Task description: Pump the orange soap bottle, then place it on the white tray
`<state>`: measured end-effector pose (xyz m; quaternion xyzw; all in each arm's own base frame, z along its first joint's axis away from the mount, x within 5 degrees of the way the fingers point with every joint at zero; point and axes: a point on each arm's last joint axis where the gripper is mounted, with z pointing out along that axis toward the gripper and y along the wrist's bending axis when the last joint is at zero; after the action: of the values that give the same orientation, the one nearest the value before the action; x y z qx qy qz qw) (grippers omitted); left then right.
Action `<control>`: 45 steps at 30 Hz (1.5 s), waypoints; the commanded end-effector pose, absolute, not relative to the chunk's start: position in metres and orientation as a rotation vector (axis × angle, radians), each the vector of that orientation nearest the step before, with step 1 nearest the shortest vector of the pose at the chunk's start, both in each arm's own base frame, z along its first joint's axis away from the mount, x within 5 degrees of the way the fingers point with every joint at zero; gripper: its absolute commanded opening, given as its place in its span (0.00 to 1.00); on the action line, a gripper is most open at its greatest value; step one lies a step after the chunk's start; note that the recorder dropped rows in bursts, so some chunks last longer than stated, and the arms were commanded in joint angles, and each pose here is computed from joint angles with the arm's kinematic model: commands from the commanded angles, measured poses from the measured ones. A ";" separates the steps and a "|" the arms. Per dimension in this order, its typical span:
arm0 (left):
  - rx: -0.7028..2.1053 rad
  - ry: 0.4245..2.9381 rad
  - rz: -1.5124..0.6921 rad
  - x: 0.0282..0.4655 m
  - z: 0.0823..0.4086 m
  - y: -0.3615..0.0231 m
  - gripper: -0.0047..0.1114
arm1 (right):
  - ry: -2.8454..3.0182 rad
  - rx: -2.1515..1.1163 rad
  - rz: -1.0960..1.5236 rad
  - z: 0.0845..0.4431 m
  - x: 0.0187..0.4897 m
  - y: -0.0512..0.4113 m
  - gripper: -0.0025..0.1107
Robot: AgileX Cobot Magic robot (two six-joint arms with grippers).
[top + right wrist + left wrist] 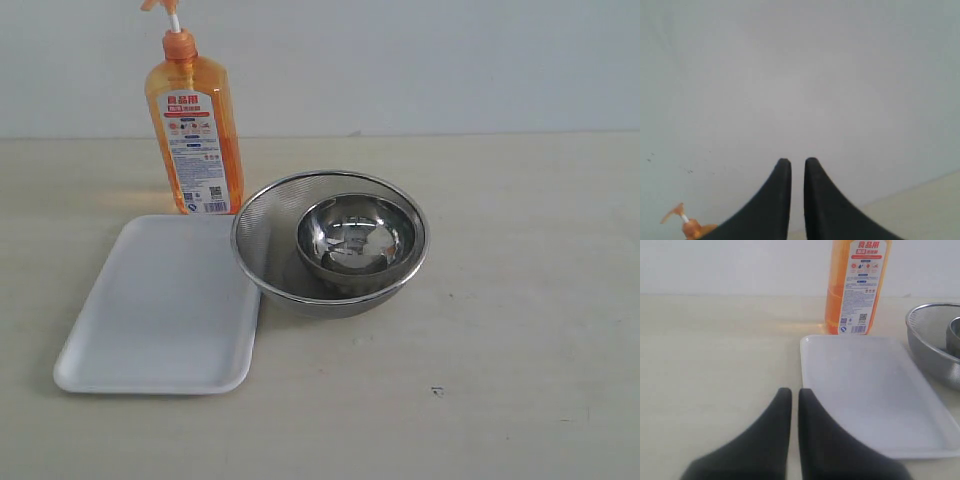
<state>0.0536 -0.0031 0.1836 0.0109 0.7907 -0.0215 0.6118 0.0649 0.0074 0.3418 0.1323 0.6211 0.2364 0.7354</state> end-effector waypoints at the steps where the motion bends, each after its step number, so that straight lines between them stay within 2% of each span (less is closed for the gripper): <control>1: 0.017 1.823 -0.050 0.054 0.183 -0.003 0.08 | 1.511 0.269 0.444 0.362 0.118 0.011 0.04; 7: 0.017 1.823 -0.050 0.054 0.183 -0.003 0.08 | 1.745 -0.016 0.289 0.396 0.183 0.025 0.02; 11: 0.017 1.823 -0.050 0.054 0.183 -0.003 0.08 | 1.816 -0.281 0.303 0.414 0.217 0.041 0.02; 14: 0.017 1.823 -0.050 0.054 0.183 -0.003 0.08 | 1.722 -0.274 0.425 0.441 0.225 0.049 0.02; 17: 0.017 1.823 -0.050 0.054 0.183 -0.003 0.08 | 1.617 -0.310 0.352 0.453 0.227 0.047 0.02; 29: 0.017 1.823 -0.050 0.054 0.183 -0.003 0.08 | 1.512 -0.353 0.001 0.392 0.207 0.081 0.02; 35: 0.017 1.823 -0.050 0.054 0.183 -0.003 0.08 | 1.503 -0.378 0.060 0.383 0.199 0.099 0.02; 45: 0.017 1.823 -0.050 0.054 0.183 -0.003 0.08 | 1.587 -0.294 0.213 0.367 0.198 0.103 0.02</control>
<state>0.0536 -0.0031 0.1836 0.0109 0.7907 -0.0215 0.6118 0.1991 0.1033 0.3730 -0.1454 0.7043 0.0773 0.6905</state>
